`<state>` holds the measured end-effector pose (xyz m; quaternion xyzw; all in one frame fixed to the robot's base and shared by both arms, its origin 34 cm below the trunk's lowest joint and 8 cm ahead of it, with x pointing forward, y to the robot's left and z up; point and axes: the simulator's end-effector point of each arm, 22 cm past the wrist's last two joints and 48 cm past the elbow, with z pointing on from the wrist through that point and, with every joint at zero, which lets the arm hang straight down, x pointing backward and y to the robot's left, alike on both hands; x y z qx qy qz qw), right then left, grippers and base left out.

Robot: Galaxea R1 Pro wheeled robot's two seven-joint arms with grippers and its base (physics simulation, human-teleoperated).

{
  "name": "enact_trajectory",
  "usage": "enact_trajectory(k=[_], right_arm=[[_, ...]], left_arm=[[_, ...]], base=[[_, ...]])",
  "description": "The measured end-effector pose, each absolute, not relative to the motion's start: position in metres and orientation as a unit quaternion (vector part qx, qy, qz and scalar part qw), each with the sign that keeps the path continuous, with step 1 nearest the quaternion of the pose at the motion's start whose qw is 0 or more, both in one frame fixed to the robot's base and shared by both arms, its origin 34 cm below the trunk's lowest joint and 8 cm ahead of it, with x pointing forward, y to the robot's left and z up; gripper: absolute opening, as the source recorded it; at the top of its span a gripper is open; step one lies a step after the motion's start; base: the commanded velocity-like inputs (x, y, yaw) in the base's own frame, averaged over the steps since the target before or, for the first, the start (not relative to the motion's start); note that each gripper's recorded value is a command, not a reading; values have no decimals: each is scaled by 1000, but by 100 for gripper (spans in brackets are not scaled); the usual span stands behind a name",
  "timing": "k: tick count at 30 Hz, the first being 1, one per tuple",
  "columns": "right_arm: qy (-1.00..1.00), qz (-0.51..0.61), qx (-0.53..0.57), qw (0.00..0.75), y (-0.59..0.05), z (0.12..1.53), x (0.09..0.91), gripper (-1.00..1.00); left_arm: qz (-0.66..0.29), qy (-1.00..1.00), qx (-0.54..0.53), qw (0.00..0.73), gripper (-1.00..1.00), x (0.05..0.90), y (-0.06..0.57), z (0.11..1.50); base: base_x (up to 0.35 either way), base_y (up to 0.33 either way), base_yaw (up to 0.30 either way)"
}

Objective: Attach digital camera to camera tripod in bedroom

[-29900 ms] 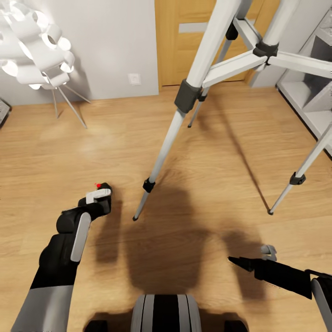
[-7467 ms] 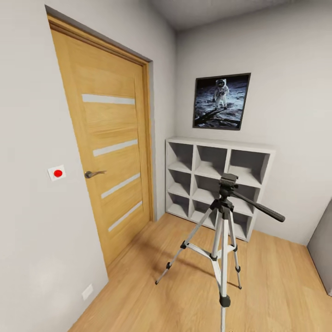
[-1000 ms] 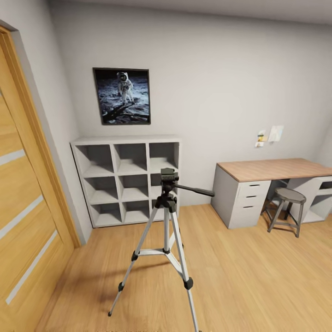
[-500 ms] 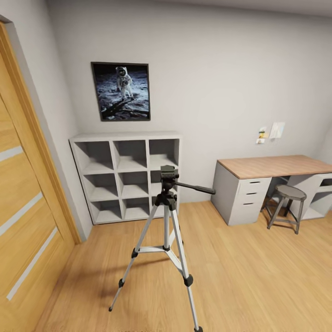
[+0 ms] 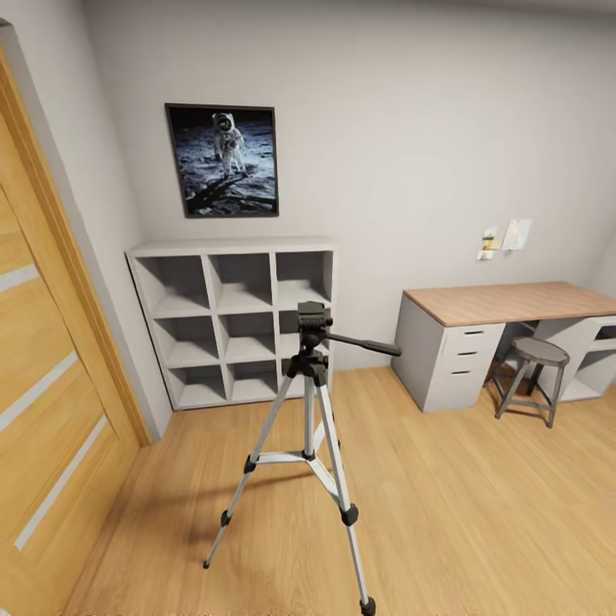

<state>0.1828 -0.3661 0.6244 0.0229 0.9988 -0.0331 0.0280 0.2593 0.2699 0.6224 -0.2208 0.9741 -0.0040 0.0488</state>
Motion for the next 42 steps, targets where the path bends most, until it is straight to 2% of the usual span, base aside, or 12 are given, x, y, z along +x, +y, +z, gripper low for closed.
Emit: enact_trajectory(k=[42], right_arm=[[999, -33, 22, -6, -366, 620, 157, 100]], left_arm=[[11, 974, -226, 15, -100, 232, 283, 614]], base=[[0, 0, 0]])
